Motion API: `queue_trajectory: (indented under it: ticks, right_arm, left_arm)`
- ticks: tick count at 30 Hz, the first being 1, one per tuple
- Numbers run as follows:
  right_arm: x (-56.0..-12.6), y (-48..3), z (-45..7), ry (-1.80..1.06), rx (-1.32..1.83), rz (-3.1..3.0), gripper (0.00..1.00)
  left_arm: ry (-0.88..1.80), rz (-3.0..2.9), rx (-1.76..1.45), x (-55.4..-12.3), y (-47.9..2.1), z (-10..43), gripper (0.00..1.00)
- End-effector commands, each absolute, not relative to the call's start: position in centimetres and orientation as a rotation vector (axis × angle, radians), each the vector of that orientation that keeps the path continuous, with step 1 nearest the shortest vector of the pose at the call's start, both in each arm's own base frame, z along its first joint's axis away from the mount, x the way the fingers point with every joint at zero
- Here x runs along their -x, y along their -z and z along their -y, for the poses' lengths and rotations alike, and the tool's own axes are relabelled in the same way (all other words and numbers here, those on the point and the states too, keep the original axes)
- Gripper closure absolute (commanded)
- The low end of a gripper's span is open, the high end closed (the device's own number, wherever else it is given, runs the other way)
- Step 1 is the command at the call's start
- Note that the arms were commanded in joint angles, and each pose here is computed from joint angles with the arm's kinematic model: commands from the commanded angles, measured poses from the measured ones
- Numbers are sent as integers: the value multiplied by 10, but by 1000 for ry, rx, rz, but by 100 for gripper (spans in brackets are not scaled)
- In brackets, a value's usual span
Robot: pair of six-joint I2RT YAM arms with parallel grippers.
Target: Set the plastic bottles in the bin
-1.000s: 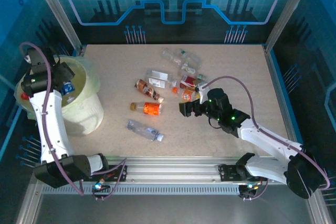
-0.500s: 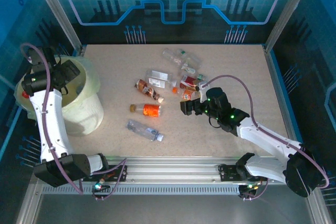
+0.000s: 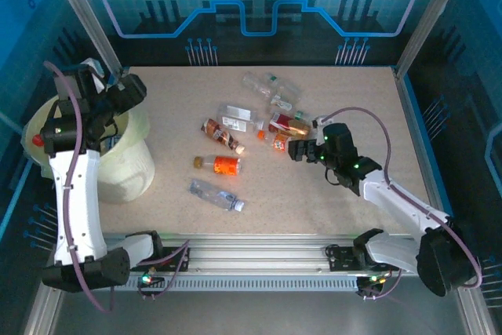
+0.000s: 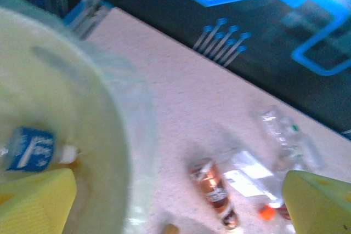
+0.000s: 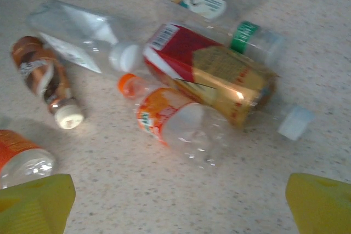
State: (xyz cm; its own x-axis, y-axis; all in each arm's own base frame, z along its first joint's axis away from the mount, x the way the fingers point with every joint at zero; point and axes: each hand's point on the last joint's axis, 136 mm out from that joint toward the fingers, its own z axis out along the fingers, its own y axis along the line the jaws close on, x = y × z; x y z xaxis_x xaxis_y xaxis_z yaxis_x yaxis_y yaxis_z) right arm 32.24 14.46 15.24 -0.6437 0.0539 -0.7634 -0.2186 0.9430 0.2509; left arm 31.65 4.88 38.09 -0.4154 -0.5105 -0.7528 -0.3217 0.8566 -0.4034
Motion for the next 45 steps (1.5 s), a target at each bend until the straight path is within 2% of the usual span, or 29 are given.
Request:
queue_trajectory:
  ticks: [1,6,11,21,35,37,40,45]
  right_arm:
    - [-325,-147,-145,-442,192,-2291,0]
    - [-322,-136,-174,-563,475,-2336,0]
    - [-335,-122,-192,-535,635,-2364,3]
    - [-362,-81,-201,-373,734,-2518,4]
    - [-353,-39,-211,-222,757,-2694,6]
    - [-351,-35,-214,-204,765,-2700,7]
    - [-347,-29,-220,-193,794,-2693,17]
    - [-353,-28,-219,-95,778,-2674,26]
  left_arm:
    - [445,-1926,466,-323,-416,-13,1]
    - [673,-1887,344,-330,-424,26,1]
    - [778,-1888,292,-332,-418,44,1]
    - [783,-1900,302,-327,-403,45,1]
    - [856,-1948,286,-329,-385,55,1]
    - [866,-1948,281,-328,-385,57,1]
    - [881,-1952,279,-328,-382,59,1]
    - [912,-1967,307,-333,-369,63,1]
